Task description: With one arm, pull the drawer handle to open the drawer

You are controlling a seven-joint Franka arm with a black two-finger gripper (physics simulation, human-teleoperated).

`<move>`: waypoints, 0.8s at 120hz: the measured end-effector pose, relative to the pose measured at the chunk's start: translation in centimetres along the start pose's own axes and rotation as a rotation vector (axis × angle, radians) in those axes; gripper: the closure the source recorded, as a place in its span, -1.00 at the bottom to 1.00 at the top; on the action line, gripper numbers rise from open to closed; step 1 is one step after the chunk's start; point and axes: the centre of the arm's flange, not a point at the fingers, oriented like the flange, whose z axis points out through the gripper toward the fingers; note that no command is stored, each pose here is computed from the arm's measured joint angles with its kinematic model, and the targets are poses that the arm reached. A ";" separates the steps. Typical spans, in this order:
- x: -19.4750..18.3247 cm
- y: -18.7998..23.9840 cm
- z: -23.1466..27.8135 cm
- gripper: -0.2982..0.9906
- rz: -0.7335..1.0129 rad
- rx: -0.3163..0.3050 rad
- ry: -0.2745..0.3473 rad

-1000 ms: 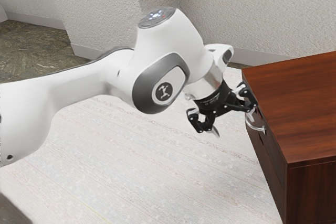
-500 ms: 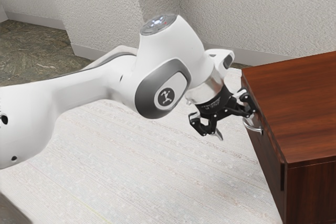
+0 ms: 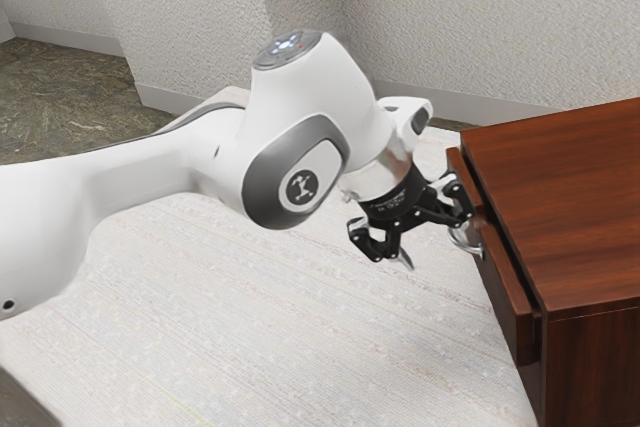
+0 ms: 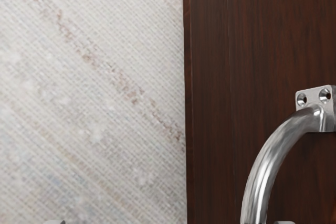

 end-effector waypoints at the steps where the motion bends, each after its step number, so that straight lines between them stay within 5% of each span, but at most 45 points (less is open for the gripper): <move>1: 0.0 0.0 0.0 -0.23 0.000 0.000 0.000; 96: -0.2 -3.3 -1.8 -0.14 -0.034 0.020 0.015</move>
